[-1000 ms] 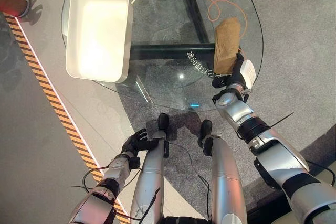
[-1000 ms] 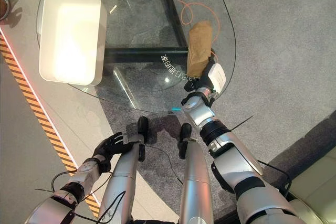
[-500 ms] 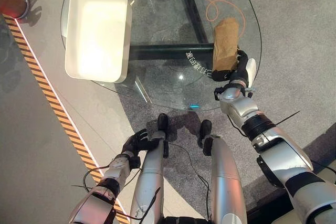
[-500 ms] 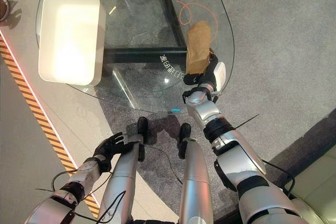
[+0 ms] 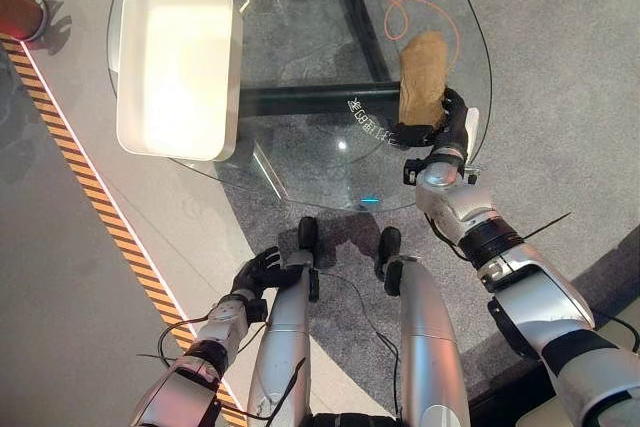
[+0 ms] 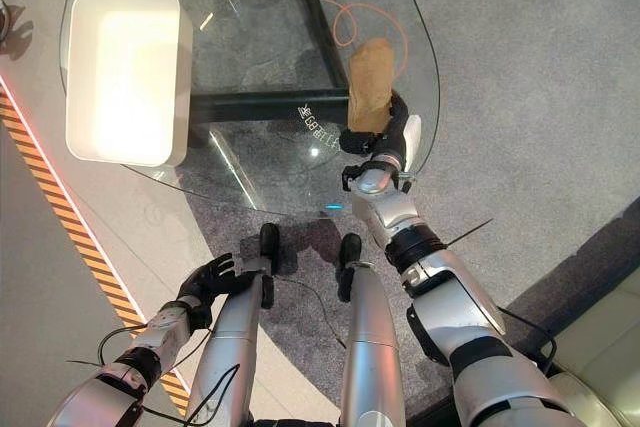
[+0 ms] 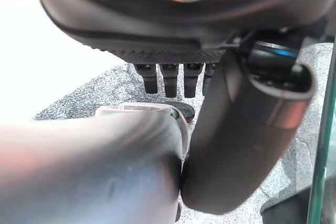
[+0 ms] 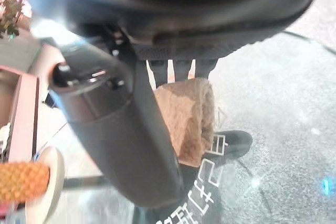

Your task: Wipe the table with a cloth and put it in the basket.

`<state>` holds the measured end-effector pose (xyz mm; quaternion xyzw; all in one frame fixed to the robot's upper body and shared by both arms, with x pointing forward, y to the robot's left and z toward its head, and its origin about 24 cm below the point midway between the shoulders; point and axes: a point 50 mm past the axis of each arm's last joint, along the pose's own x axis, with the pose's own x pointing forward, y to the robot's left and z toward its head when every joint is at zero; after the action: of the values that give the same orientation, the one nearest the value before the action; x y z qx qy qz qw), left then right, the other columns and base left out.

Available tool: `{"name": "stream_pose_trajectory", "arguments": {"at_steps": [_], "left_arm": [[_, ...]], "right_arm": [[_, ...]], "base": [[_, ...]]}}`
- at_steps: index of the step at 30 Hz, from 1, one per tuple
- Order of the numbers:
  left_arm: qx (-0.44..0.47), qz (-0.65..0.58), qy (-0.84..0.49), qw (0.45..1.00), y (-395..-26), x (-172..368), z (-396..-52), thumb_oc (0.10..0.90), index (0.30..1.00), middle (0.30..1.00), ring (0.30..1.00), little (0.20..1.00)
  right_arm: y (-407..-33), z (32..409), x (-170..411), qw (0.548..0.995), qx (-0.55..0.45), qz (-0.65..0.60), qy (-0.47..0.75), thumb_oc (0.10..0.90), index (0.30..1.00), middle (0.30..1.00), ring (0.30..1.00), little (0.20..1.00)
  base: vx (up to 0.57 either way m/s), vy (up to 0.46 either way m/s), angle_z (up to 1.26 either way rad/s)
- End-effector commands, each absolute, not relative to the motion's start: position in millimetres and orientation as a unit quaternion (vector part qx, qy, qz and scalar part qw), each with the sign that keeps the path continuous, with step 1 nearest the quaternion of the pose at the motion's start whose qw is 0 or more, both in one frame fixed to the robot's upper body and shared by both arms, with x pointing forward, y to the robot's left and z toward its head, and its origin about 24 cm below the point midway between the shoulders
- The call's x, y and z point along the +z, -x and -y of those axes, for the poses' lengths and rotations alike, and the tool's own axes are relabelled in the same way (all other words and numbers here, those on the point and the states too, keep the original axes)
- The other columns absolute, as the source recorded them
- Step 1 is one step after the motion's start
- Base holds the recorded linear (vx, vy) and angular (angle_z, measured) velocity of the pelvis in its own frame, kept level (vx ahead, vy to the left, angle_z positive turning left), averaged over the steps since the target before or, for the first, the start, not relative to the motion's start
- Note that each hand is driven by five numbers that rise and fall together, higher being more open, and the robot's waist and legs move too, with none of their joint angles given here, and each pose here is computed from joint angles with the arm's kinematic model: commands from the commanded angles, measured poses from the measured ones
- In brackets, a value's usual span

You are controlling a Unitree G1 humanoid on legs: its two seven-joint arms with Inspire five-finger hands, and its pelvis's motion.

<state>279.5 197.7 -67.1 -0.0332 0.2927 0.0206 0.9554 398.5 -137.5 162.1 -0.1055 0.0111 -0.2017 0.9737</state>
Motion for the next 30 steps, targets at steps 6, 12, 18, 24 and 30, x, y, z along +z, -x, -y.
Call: {"name": "stream_pose_trajectory", "arguments": {"at_steps": [6, 12, 18, 24, 30], "left_arm": [[0.003, -0.329, 0.036, 0.944, -256, -88, -179, 0.8, 0.9, 0.9, 0.9, 0.9], [-0.002, -0.33, 0.034, 0.943, -258, -88, -180, 0.8, 0.9, 0.9, 0.9, 0.9], [-0.008, -0.332, 0.033, 0.943, -259, -88, -177, 0.8, 0.9, 0.9, 0.9, 0.9], [-0.01, -0.332, 0.031, 0.943, -259, -88, -177, 0.8, 0.9, 0.9, 0.9, 0.9], [-0.015, -0.331, 0.028, 0.943, -262, -86, -175, 0.8, 0.9, 0.9, 0.9, 0.9]], "right_arm": [[-401, 107, 181, 0.978, -0.126, 0.022, 0.164, 0.8, 0.9, 0.9, 0.9, 0.9], [-405, 116, 173, 0.967, -0.151, -0.008, 0.206, 0.8, 0.9, 0.9, 0.9, 0.9], [-409, 125, 169, 0.96, -0.177, -0.036, 0.215, 0.8, 0.9, 0.9, 0.9, 0.9], [-412, 128, 171, 0.957, -0.19, -0.048, 0.212, 0.698, 0.813, 0.813, 0.813, 0.798], [-413, 133, 165, 0.955, -0.193, -0.078, 0.209, 0.1, 0.3, 0.3, 0.3, 0.2]], "base": [[0.0, 0.0, 0.0], [0.0, 0.004, 0.01], [0.0, 0.003, 0.01], [0.0, 0.0, 0.0], [0.0, 0.0, 0.0]]}}
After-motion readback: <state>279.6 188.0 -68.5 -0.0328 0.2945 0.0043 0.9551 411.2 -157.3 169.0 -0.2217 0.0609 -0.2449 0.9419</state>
